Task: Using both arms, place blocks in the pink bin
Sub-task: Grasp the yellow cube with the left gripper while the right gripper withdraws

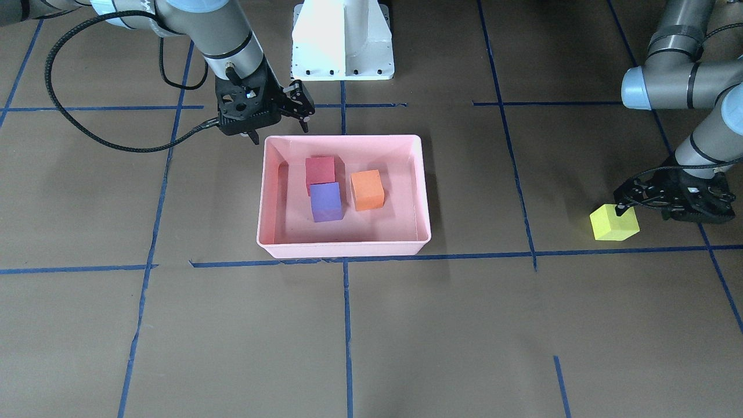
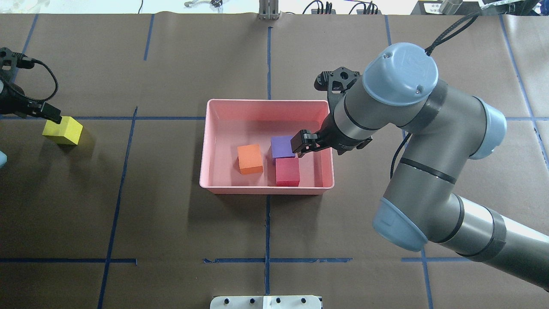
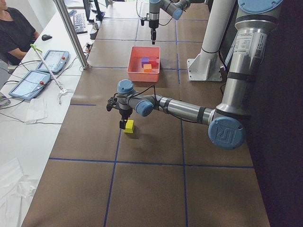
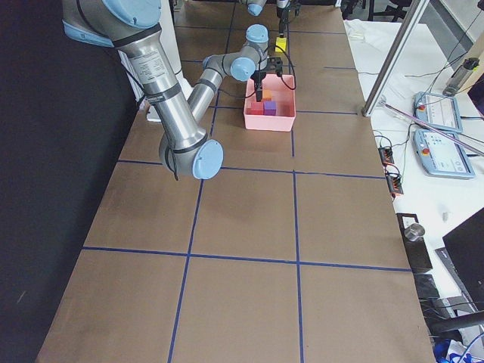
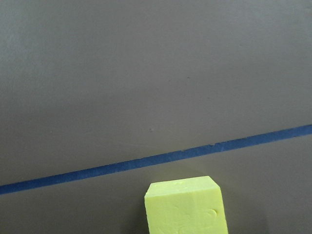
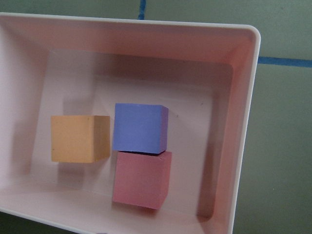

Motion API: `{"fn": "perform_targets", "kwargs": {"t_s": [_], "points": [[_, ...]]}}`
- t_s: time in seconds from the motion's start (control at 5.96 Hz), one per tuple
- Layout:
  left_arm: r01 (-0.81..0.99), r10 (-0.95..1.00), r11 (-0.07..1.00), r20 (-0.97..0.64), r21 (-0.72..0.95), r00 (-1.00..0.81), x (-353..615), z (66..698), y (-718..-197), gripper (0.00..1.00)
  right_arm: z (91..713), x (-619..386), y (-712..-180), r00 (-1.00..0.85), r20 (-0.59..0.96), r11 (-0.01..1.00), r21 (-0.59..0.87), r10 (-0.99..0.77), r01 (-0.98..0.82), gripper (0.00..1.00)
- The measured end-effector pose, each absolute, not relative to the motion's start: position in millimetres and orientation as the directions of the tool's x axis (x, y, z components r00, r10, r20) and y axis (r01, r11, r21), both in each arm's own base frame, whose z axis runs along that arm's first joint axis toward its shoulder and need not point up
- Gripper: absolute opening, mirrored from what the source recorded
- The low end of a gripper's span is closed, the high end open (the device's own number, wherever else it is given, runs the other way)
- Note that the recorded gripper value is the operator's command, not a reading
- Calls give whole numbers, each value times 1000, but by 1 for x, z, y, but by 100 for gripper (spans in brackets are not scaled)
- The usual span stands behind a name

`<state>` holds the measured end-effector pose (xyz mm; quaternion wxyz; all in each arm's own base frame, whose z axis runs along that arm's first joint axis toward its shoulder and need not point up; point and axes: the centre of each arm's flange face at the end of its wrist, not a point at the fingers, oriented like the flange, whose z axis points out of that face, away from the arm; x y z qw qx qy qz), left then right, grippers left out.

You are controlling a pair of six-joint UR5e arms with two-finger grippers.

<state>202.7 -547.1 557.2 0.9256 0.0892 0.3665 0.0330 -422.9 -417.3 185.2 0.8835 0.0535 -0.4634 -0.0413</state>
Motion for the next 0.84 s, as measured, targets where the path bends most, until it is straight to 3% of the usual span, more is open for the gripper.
{"fn": "perform_targets", "kwargs": {"t_s": [0.67,0.84], "points": [[64,56,989,-741,133,669,227,573,-540,100,184,-408,-413,556,822,990,140,-124,14,100],[32,66,993,-740,118,670,245,580,-535,40,190,-397,-410,556,822,990,138,-121,11,100]]}}
